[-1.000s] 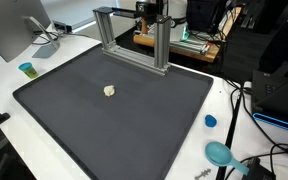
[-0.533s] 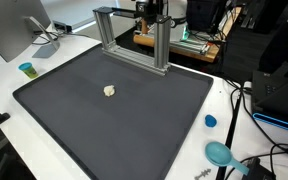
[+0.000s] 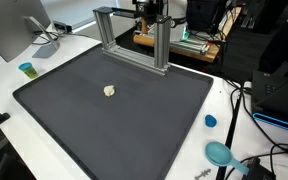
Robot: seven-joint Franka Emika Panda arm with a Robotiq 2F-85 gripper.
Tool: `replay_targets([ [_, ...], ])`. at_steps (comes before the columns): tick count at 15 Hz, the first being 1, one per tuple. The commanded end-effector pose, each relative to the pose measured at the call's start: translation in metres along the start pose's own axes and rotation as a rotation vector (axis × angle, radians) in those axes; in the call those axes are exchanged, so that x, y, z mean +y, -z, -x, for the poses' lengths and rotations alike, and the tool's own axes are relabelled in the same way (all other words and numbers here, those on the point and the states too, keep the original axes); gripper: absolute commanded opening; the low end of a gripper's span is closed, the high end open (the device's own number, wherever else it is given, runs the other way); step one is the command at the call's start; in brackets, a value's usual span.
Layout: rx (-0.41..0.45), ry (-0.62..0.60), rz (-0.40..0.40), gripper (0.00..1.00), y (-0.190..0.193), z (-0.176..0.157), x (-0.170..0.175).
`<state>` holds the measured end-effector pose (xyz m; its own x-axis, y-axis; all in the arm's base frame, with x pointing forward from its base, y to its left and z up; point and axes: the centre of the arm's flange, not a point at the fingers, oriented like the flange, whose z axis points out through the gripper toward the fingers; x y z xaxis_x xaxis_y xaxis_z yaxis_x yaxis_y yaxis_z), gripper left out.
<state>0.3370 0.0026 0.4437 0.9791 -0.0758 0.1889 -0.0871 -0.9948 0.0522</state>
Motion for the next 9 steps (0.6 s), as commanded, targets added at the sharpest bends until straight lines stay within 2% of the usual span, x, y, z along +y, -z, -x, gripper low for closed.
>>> replay_targets([
  [1,-0.029,0.008,-0.012,0.91,-0.0018,0.0047,-0.0022],
  [3,-0.038,0.009,-0.012,0.82,-0.0033,0.0059,-0.0019],
  [5,-0.038,0.009,-0.016,0.81,-0.0042,0.0055,-0.0019],
  [8,-0.042,0.012,-0.014,0.63,-0.0054,0.0054,-0.0039],
  [9,-0.044,0.011,-0.012,0.46,-0.0052,0.0056,-0.0045],
])
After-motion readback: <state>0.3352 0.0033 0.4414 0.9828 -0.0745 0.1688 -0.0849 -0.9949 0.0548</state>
